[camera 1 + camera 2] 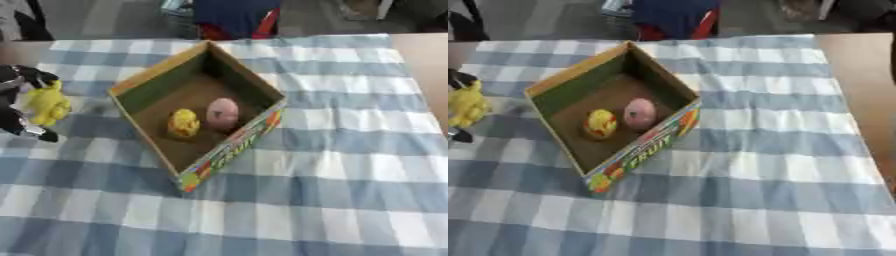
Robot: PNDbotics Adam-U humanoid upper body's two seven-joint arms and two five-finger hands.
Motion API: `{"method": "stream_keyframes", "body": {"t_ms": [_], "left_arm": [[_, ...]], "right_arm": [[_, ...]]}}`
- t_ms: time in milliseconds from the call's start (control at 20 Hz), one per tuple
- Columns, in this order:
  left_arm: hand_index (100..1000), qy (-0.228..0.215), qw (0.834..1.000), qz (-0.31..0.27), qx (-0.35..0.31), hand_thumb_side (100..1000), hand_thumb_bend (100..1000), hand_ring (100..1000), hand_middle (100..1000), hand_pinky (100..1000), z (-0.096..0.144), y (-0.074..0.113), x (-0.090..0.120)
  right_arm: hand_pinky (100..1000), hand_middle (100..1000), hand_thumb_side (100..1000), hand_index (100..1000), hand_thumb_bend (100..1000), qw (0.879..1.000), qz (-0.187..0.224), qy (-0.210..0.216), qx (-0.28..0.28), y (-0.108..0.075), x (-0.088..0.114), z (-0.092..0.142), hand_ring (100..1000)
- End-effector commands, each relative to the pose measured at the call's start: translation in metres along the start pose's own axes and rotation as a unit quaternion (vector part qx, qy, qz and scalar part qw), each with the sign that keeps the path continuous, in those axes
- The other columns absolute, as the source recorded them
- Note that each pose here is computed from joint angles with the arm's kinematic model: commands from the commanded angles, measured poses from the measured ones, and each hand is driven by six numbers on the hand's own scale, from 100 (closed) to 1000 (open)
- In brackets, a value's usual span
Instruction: Pick up objects on the table and place them in the box.
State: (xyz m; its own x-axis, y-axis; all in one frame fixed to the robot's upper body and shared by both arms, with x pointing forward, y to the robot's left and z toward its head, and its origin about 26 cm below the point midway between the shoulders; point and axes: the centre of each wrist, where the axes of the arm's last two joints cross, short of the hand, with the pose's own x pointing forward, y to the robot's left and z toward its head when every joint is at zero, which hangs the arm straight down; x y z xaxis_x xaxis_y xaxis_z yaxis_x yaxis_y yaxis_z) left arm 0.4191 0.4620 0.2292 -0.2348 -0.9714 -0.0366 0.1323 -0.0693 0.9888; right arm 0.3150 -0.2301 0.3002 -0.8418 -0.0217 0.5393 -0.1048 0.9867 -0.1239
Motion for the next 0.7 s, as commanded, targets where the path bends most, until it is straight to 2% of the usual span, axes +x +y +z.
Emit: {"method": "stream_keyframes", "body": {"t_ms": [50,250,400,700], "left_arm": [[966,0.029,0.999,-0.019,0.019,608,916,833,838,473,0.0080,0.0195,-0.0075],[966,0.069,0.997,-0.031,0.032,634,910,845,853,479,0.0090,0.0245,-0.0089],[955,0.090,0.995,-0.033,0.038,648,892,834,829,466,0.0083,0.0254,-0.0088],[904,0.099,0.994,-0.016,0.036,634,869,797,769,414,0.0059,0.0195,-0.0106]], "right_arm": [[682,651,948,853,100,1.000,0.006,-0.020,0.008,-0.0008,0.0099,-0.0051,714],[683,651,949,854,100,1.000,0.006,-0.021,0.010,-0.0008,0.0101,-0.0054,714],[683,651,949,854,100,1.000,0.007,-0.021,0.012,-0.0008,0.0103,-0.0056,714],[684,651,951,854,100,1.000,0.006,-0.021,0.012,-0.0007,0.0106,-0.0060,714]]}}
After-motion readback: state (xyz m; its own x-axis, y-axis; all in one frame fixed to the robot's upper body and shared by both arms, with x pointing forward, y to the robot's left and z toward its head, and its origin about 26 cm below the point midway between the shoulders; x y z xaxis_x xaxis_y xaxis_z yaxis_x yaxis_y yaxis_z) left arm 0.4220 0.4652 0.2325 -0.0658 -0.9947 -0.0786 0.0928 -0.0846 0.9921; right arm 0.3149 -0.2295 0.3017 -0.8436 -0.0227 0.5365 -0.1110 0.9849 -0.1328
